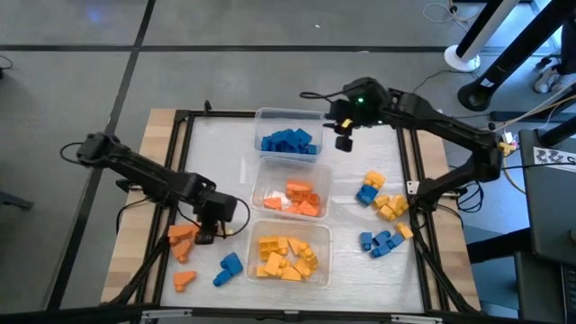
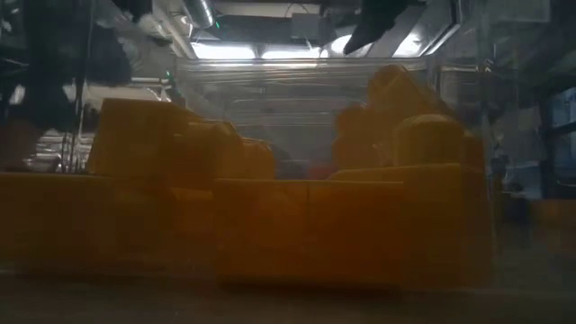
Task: Sort blocks
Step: Put the orange game piece into the middle transparent bin, then put the blue game piece into the top transparent bin, then put the orange game piece into the middle transparent bin
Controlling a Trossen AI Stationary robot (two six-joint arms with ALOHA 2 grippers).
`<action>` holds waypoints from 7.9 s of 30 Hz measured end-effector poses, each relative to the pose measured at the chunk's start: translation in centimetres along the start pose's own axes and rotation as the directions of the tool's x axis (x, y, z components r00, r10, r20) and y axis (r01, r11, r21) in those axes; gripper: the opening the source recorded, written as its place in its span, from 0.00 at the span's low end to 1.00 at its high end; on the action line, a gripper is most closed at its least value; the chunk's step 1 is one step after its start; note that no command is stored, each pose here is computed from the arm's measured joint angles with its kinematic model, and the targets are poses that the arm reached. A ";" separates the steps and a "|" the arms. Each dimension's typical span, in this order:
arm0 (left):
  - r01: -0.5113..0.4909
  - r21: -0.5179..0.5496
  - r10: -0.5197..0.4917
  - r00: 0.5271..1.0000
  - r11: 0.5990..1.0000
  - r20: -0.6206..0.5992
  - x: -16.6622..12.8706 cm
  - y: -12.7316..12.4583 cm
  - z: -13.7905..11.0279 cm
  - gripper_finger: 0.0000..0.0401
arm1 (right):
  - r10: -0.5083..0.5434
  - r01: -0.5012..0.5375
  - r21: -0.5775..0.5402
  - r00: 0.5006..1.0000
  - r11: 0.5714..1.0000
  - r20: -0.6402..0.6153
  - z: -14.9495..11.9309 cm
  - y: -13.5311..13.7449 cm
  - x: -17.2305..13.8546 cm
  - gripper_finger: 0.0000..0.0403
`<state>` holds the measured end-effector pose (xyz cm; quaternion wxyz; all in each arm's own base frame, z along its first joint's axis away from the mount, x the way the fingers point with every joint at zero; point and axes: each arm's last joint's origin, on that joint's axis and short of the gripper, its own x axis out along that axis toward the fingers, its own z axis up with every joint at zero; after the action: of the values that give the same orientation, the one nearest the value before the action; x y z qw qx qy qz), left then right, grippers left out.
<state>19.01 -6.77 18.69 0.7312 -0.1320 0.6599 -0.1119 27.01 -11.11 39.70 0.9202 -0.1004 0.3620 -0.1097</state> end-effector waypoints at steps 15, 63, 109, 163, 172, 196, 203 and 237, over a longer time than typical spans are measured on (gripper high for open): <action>0.203 0.136 -0.244 0.820 0.970 0.518 -9.5 -2.5 -0.7 0.32 | 0.322 -0.272 0.219 0.915 0.937 -0.244 -2.6 4.7 -4.0 0.27; -0.178 -0.215 0.270 0.396 0.960 0.878 -7.1 3.0 10.9 0.58 | 0.148 0.207 0.314 0.566 0.927 -0.811 -6.7 30.3 -1.5 0.27; -0.183 -0.212 0.269 0.396 0.960 0.878 -7.1 3.0 10.9 0.58 | 0.386 0.274 0.770 0.739 0.576 -0.552 -19.4 26.0 -0.1 0.27; -0.239 -0.177 0.259 0.373 0.955 0.891 -7.9 2.8 10.5 0.58 | 0.340 0.302 0.743 0.744 0.597 -0.575 -19.3 27.8 2.0 0.32; -0.218 -0.156 0.218 0.298 0.963 0.930 -12.3 1.5 6.8 0.58 | 0.290 0.159 0.842 0.892 0.515 -0.346 -17.4 25.2 -0.9 0.32; 0.205 -0.456 0.102 0.821 0.866 0.562 -12.8 2.0 -8.2 0.58 | -0.325 -0.089 0.816 0.889 0.571 0.324 -9.2 11.8 0.1 0.34; 0.200 -0.517 0.080 0.880 0.832 0.468 -12.3 2.2 -9.0 0.58 | -0.334 -0.120 0.760 0.846 0.639 0.415 -8.5 6.1 4.9 0.34; 0.161 -0.700 -0.082 0.986 0.695 0.145 -8.3 2.8 -8.9 0.58 | -0.291 -0.333 0.716 0.747 0.613 0.598 -8.6 4.1 14.5 0.50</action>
<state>9.24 -1.71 24.65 0.6479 -0.4520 0.6034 0.1092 31.98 -12.07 23.14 0.9332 0.2872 -0.0754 -0.2022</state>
